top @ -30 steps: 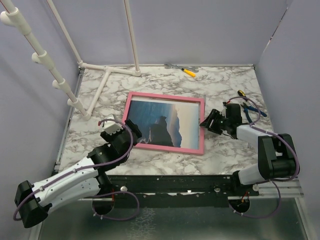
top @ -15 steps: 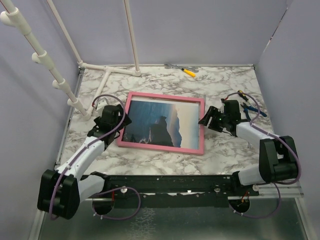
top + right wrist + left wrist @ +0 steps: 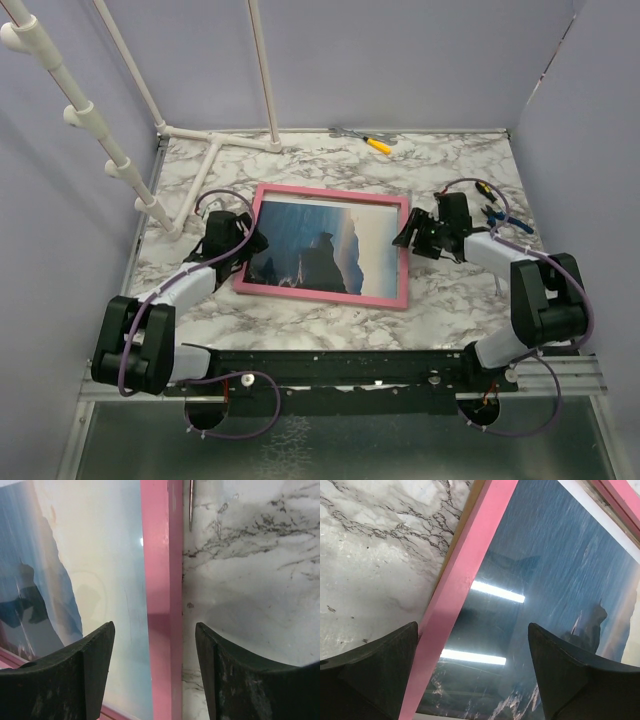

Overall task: Take the photo out of the frame
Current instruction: Adjust the photo frame at the center of the board.

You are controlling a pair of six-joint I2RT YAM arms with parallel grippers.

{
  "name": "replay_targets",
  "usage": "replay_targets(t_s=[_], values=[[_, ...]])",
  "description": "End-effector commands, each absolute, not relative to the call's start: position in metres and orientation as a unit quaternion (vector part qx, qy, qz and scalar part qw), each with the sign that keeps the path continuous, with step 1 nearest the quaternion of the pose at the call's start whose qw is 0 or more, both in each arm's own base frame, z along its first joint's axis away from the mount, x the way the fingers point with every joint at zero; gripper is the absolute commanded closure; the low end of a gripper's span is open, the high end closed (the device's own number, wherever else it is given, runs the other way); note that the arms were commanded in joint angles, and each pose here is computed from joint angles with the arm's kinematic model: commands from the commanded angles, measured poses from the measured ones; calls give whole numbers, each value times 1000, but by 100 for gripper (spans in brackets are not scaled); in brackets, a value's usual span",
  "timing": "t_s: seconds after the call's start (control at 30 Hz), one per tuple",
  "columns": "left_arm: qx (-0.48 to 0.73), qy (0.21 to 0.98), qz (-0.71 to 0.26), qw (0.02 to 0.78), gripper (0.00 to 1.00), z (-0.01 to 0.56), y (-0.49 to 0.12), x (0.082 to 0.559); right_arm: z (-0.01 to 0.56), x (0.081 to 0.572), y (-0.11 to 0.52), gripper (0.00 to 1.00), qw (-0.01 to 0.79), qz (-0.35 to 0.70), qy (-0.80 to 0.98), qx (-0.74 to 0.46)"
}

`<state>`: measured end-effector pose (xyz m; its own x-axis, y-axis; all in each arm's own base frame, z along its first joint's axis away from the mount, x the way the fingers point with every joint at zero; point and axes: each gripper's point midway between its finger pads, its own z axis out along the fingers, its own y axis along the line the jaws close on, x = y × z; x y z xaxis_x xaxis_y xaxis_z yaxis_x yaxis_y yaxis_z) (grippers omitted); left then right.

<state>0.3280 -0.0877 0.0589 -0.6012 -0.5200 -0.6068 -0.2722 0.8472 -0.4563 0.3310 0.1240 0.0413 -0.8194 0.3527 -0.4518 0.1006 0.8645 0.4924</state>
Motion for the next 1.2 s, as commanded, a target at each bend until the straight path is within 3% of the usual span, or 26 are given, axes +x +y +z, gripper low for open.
replay_targets(t_s=[0.0,0.33,0.57,0.73,1.17], values=[[-231,884,-161,373,11,44,-87,322,37,345,122,31,272,212,931,123],[-250,896,-122,346,19,18,-74,302,33,368,130,40,268,221,929,127],[-247,901,-156,321,40,12,-86,284,32,385,135,44,265,222,930,124],[-252,901,-195,294,47,8,-99,263,29,399,135,44,264,217,931,128],[-223,907,-240,265,43,13,-169,222,33,450,137,34,295,202,927,113]])
